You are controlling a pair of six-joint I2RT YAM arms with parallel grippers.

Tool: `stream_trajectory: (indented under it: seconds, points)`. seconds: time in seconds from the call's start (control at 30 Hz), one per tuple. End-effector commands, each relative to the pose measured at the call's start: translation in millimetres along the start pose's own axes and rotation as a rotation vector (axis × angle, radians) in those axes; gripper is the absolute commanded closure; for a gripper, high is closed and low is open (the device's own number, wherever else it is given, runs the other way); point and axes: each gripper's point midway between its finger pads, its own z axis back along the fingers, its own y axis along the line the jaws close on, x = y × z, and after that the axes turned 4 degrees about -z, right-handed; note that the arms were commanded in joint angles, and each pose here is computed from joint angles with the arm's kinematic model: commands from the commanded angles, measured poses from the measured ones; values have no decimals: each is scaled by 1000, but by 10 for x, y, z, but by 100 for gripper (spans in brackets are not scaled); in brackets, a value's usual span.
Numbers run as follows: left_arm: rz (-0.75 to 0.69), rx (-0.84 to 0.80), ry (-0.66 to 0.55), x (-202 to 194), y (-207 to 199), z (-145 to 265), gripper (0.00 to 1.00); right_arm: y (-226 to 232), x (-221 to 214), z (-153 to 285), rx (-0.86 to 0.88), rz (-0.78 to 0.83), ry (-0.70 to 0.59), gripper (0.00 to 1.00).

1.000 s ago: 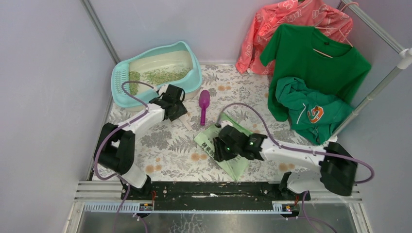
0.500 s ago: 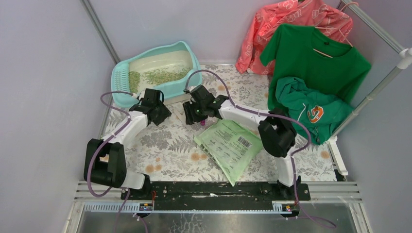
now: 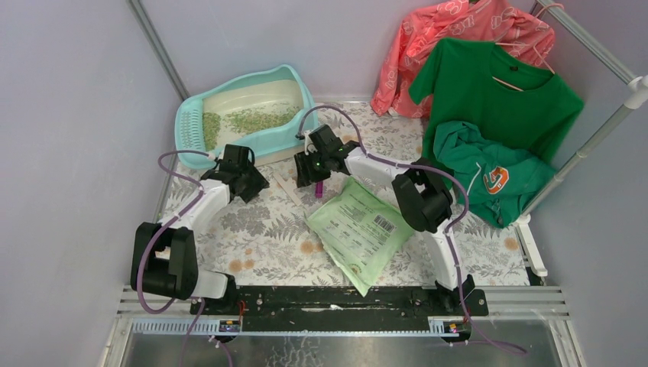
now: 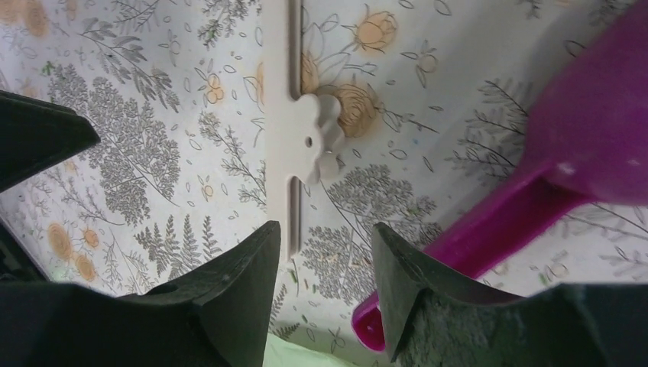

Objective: Fill the litter box with clean litter
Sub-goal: Pick up the clamp at the center of the board.

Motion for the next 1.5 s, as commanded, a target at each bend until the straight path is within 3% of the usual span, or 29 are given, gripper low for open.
stream_trajectory:
  seconds: [0.0, 0.33, 0.57, 0.77, 1.1, 1.27, 1.47]
  points:
    - [-10, -45, -31, 99, -79, -20, 49, 283, 178, -50, 143, 37, -39, 45]
    - [-10, -38, -32, 113, -38, -38, 49, 350, 206, -205, 196, -5, -44, 45]
    - [-5, -37, -33, 113, -12, -63, 49, 378, 219, -273, 226, -33, -56, 51]
    - [-1, -53, -14, 81, -18, -83, 49, 390, 203, -330, 243, -48, -48, 64]
    - [7, -65, -10, 74, -19, -90, 49, 346, 102, -412, 237, -61, -17, 65]
    - [9, -74, -6, 60, -31, -87, 49, 389, 116, -388, 259, -63, -25, 87]
    - [6, -112, 8, 58, -111, 8, 48, 532, 235, 23, 261, -30, -105, 99]
